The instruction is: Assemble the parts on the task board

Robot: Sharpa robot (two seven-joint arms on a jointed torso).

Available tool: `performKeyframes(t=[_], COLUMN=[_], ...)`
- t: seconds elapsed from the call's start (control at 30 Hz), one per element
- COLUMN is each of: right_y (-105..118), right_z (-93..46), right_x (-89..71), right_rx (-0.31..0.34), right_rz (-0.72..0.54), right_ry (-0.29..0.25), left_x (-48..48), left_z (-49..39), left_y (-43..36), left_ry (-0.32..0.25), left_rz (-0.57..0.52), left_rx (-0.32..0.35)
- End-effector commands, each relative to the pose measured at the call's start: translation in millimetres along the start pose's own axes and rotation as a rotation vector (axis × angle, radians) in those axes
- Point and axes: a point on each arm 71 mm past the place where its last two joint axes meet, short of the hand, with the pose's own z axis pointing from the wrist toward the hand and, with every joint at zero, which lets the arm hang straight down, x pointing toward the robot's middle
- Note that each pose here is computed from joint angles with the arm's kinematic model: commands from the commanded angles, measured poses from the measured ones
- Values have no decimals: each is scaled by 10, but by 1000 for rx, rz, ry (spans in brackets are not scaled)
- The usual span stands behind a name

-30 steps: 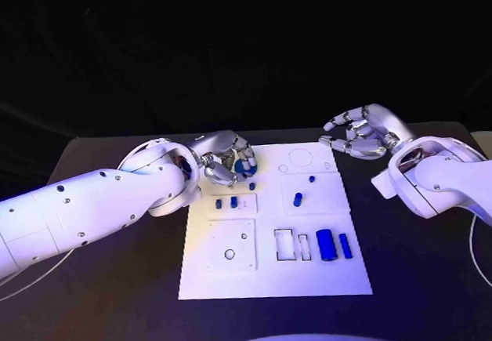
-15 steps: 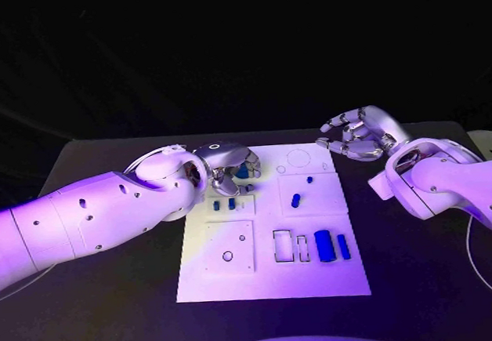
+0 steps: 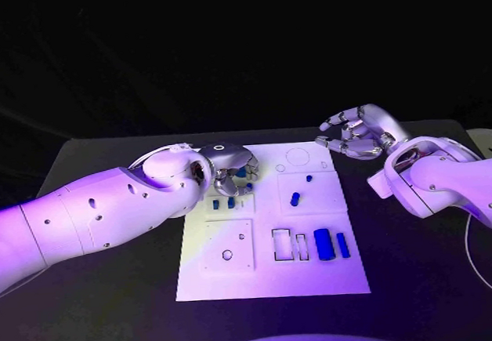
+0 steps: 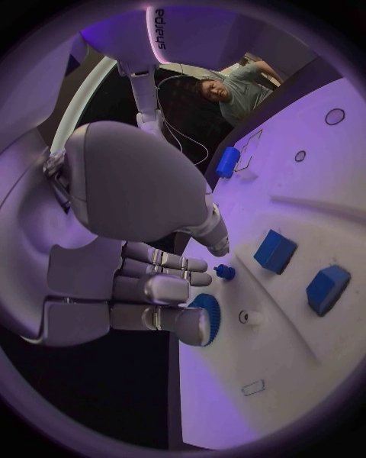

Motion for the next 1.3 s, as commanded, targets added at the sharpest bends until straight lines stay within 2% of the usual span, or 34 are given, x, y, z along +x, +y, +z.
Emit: performKeyframes(t=[0.03, 0.53, 0.97, 1.3], right_y=[16, 27, 28, 32], right_z=[-2, -1, -1, -1], right_x=[11, 21, 22, 27], right_rx=[-14, -16, -16, -17], right_rz=[-2, -1, 0, 0], right_ry=[3, 6, 7, 8], left_x=[29, 48, 71, 73], left_z=[24, 95, 108, 132], left_y=[9, 1, 15, -11], left_ry=[43, 66, 97, 93], left_rz=[32, 50, 51, 46], left_rx=[-25, -41, -52, -35])
